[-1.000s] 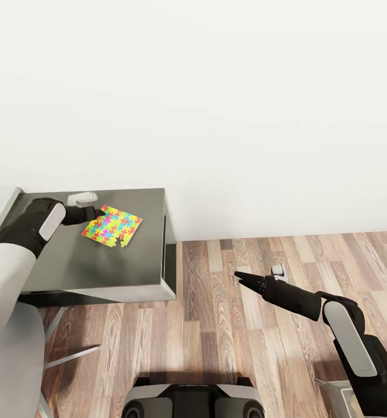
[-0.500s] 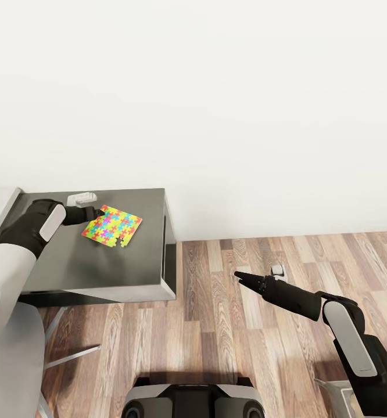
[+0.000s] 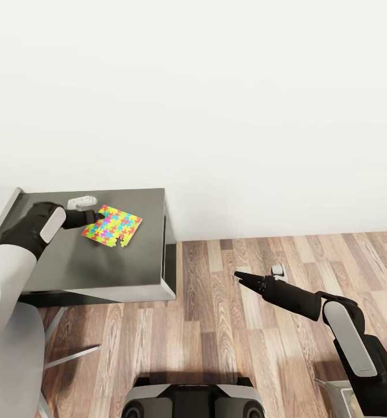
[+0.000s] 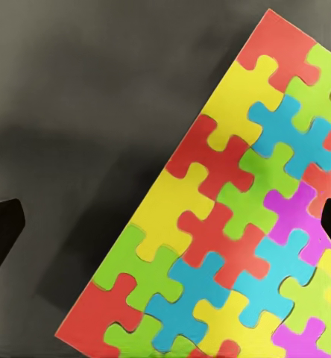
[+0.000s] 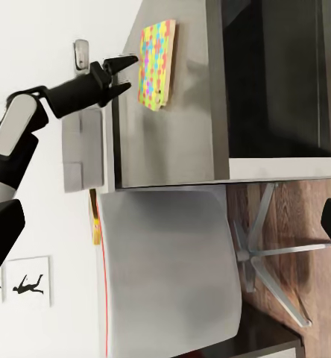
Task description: Put all the toys in the child's room - the three board games (two on the bed and one on the table), the two jigsaw puzzles on the table, and the tennis ball on the table - inside the toy box on the table in the child's room.
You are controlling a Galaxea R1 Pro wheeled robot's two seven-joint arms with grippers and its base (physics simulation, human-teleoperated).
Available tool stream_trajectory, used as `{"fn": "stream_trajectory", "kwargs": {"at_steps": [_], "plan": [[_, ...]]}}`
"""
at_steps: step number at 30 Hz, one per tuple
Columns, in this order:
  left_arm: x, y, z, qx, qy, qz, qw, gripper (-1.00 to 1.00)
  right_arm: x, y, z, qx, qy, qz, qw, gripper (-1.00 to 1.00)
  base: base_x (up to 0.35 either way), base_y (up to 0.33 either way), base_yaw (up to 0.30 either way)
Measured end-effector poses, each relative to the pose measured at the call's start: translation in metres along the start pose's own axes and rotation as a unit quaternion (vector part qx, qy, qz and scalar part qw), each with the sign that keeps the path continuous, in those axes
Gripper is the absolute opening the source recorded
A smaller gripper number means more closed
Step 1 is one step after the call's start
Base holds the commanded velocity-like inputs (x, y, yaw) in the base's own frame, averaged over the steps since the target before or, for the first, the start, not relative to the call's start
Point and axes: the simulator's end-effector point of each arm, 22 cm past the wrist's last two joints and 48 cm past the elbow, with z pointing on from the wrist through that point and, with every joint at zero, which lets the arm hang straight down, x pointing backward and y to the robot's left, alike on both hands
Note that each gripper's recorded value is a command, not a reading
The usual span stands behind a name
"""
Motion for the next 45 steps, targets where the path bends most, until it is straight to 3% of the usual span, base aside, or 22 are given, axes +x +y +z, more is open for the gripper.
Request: {"fn": "stream_trajectory", "kwargs": {"at_steps": [6,22,31,45], "plan": [[0.007,0.003,0.003,-0.001,0.007,-0.009,0.9999,1.00,0.000,0.001,0.000,0.000,0.000,0.000,1.0000,1.00,0.000,0.000,0.000],[0.006,0.003,0.003,-0.004,0.005,0.001,1.0000,1.00,0.000,0.001,0.000,-0.001,0.000,-0.001,1.0000,1.00,0.000,0.000,0.000],[0.013,-0.023,0.005,0.050,0.012,-0.002,0.9987,1.00,0.000,0.001,0.000,0.000,0.000,-0.001,1.0000,1.00,0.000,0.000,0.000],[0.011,-0.025,0.005,0.057,0.009,-0.001,0.9983,1.00,0.000,0.001,0.000,0.000,0.000,-0.001,1.0000,1.00,0.000,0.000,0.000]]}}
